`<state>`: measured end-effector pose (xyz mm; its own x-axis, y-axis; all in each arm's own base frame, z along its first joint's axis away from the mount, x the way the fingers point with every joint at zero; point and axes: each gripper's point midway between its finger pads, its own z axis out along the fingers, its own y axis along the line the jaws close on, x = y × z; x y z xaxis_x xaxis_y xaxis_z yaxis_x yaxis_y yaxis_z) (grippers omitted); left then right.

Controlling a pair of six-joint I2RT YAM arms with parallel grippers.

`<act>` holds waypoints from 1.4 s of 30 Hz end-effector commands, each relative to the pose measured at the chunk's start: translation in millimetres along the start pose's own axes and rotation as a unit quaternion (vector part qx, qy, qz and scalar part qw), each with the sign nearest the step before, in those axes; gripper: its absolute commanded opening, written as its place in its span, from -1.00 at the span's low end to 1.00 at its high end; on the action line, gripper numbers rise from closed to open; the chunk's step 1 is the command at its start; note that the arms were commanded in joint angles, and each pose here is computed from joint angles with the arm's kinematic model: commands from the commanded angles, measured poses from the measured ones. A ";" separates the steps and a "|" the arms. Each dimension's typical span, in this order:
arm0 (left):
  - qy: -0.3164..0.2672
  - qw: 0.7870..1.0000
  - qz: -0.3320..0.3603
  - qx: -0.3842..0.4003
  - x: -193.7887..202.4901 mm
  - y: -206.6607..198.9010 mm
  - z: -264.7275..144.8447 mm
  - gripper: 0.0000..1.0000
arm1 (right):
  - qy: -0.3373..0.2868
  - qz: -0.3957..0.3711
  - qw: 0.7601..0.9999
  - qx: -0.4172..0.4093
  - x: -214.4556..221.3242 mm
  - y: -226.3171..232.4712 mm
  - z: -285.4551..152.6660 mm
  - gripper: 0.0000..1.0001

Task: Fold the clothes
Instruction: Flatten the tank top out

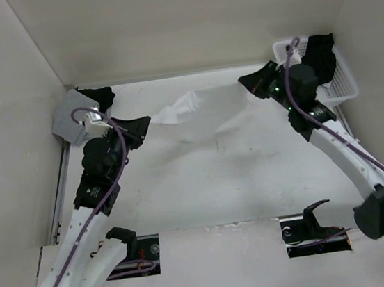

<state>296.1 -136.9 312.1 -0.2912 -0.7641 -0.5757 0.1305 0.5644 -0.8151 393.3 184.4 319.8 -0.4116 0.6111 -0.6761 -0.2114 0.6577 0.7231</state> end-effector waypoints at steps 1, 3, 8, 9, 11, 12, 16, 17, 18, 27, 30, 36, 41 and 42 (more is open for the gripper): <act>-0.088 0.987 0.016 0.137 -58.1 -90.5 -54.3 -1.00 | -0.043 -0.030 0.996 -0.076 -33.1 59.2 -53.3 -0.99; -0.099 0.986 0.019 0.131 -58.5 -80.7 -65.5 -0.99 | -0.033 -0.019 0.996 -0.086 -16.9 56.0 -75.6 -0.98; -0.060 0.997 0.023 0.051 -16.1 -4.1 -60.1 -0.98 | 0.010 0.026 0.998 -0.059 47.4 5.3 -99.2 -0.97; -0.045 0.998 0.022 0.034 -1.5 15.6 -56.6 -0.98 | 0.023 0.033 0.998 -0.046 61.4 -8.4 -99.0 -0.97; -0.026 0.999 0.021 -0.003 21.9 55.9 -50.8 -0.98 | 0.028 0.043 0.999 -0.016 74.2 -37.6 -94.4 -0.98; -0.020 0.999 0.019 -0.018 32.4 74.9 -48.5 -0.98 | 0.025 0.048 0.999 0.001 74.8 -52.7 -89.1 -0.98; -0.012 0.996 0.010 -0.083 54.9 138.4 -40.8 -0.97 | 0.026 0.062 0.995 0.067 66.4 -109.2 -44.5 -0.98; -0.009 0.996 0.007 -0.093 57.8 147.9 -39.1 -0.97 | 0.035 0.063 0.994 0.086 62.2 -125.2 -23.2 -0.99; -0.006 0.995 0.003 -0.097 60.4 153.4 -37.4 -0.97 | 0.039 0.063 0.993 0.094 59.0 -133.1 -9.8 -1.00; -0.018 0.997 0.008 -0.079 45.2 139.9 -31.9 -0.97 | 0.050 0.038 0.995 0.081 39.1 -114.1 46.2 -1.00; -0.016 0.997 0.017 -0.067 45.8 133.0 -32.1 -0.96 | 0.048 0.019 0.996 0.069 61.9 -93.1 3.0 -1.00; -0.015 0.997 0.015 -0.076 50.2 143.6 -35.5 -0.96 | 0.074 0.002 0.997 0.028 115.7 -60.0 -92.4 -1.00; -0.009 0.996 0.014 -0.088 54.0 152.9 -32.1 -0.96 | 0.081 0.004 0.995 0.055 124.7 -76.1 -96.9 -0.99; -0.009 0.996 0.014 -0.089 55.1 154.7 -31.2 -0.96 | 0.086 0.002 0.994 0.069 127.3 -86.4 -87.9 -0.99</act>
<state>264.4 -81.5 144.4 -0.2998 -0.7561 -0.5817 -0.0779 0.6271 -0.7750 266.7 176.3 227.3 -0.5192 0.5562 -0.6489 -0.2111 0.6522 0.7280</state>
